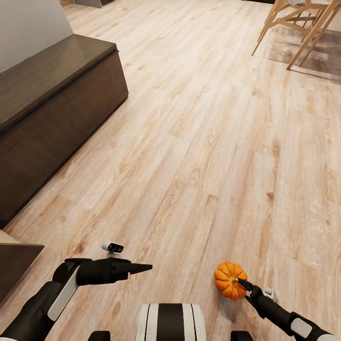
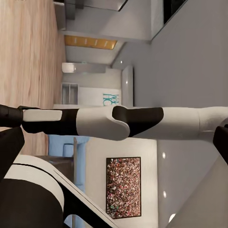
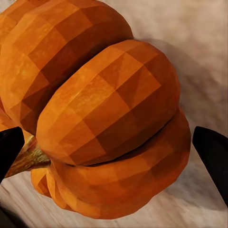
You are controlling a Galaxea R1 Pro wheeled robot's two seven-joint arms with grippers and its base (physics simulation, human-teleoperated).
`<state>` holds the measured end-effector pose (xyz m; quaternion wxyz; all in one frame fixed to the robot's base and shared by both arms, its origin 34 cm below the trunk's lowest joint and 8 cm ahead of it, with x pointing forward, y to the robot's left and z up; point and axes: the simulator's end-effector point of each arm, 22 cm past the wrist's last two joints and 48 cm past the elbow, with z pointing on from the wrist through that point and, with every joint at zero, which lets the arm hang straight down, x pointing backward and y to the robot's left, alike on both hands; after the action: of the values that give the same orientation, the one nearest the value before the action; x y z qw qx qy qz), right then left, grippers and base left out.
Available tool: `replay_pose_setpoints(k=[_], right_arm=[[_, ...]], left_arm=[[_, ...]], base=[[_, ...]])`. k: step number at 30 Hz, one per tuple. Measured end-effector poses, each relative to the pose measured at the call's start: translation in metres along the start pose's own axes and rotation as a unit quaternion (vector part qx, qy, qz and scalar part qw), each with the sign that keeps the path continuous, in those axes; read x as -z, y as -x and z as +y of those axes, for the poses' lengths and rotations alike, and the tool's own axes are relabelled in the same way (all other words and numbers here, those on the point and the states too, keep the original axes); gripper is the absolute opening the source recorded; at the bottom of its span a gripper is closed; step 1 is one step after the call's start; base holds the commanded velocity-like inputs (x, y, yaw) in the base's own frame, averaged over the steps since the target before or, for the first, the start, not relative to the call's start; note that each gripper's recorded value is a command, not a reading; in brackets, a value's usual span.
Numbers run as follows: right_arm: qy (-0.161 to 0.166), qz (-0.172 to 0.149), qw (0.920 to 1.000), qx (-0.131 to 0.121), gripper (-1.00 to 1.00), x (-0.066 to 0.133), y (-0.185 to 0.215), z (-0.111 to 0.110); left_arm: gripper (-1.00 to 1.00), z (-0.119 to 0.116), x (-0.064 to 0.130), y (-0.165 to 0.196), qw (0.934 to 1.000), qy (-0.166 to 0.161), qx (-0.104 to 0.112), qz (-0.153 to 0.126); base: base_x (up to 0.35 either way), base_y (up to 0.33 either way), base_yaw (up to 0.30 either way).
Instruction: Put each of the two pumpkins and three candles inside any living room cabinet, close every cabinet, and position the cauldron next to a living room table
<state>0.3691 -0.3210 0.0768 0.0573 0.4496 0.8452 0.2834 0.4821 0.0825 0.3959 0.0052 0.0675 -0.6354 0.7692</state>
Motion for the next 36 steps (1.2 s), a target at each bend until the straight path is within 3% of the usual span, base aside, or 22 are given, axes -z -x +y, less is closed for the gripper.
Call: replay_pose_setpoints(k=[6,8,11,36], right_arm=[[0.0,0.0,1.0,0.0,-1.0,0.0,0.0,0.0],[-0.007,0.013,0.9997,0.019,-1.0,0.002,-0.005,-0.001],[0.002,0.002,0.9999,0.014,-1.0,0.003,0.001,0.006],[0.051,-0.025,0.9972,0.049,-1.0,0.017,0.021,0.058]], left_arm=[[1.0,0.0,0.0,0.0,1.0,0.0,0.0,0.0],[1.0,-0.003,-0.001,0.0,1.0,0.0,-0.004,0.001],[1.0,-0.008,-0.002,0.001,0.9999,0.0,-0.01,0.002],[1.0,-0.048,-0.012,0.002,0.9982,0.003,-0.058,0.014]], base=[[0.0,0.0,0.0],[0.0,0.0,0.0],[0.0,0.0,0.0],[0.0,0.0,0.0]])
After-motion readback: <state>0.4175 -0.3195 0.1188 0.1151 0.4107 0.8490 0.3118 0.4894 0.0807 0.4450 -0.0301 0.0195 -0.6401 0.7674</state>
